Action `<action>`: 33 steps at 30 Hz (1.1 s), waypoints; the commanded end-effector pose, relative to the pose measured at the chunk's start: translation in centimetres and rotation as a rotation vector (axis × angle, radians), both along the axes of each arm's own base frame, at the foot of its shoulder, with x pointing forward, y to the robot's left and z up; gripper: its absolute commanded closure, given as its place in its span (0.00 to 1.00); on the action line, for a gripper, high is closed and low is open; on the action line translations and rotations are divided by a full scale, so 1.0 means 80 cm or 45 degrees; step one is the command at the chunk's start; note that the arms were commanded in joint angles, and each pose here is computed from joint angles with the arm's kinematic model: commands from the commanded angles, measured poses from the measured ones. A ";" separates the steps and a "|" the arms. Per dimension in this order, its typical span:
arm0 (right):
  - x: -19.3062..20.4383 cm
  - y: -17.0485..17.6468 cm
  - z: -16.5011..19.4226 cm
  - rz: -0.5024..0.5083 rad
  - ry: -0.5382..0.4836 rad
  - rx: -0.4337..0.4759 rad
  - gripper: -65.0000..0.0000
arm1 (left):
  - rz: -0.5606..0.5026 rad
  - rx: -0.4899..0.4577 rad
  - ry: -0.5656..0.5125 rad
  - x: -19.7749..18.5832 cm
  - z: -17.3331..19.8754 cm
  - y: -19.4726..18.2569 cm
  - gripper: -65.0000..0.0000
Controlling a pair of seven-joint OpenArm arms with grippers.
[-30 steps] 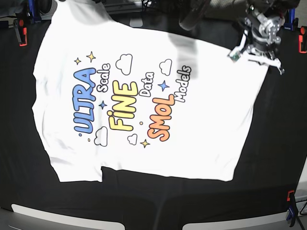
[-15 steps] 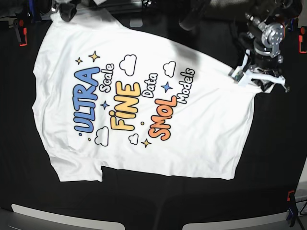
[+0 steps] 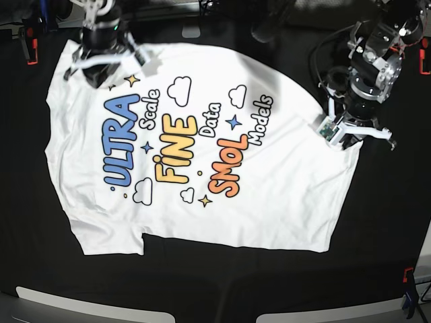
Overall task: Layout the t-shirt on the table in an organized manner, then fold the t-shirt properly
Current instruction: 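Grasp the collar-side shoulder with the right gripper and pull it outward, then hold both shoulder edges and lift the shirt with both grippers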
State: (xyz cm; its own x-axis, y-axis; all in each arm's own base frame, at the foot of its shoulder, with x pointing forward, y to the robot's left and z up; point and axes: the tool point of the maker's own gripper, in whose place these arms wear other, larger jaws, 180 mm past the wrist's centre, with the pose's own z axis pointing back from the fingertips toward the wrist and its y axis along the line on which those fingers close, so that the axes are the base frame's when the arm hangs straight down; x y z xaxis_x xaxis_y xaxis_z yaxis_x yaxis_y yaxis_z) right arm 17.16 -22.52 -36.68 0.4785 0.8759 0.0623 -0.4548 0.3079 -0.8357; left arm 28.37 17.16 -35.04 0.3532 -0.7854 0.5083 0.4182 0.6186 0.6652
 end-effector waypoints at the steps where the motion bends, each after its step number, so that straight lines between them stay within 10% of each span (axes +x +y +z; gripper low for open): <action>1: 0.019 -0.005 0.015 0.010 -0.067 -0.002 1.00 | -0.003 -0.002 -0.080 0.012 0.020 0.002 1.00; 33: 0.104 -0.041 0.070 -0.098 -0.288 0.069 1.00 | 0.069 -0.122 0.062 0.043 -0.012 0.018 1.00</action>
State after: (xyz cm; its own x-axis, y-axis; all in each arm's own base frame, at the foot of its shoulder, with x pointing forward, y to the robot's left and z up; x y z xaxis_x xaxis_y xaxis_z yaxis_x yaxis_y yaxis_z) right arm 24.35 -25.66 -32.74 0.5428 0.8161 0.1982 -0.2813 0.3991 -0.8727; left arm 30.93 18.52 -37.26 0.4540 -0.7040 0.5462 0.4300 0.7100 0.5577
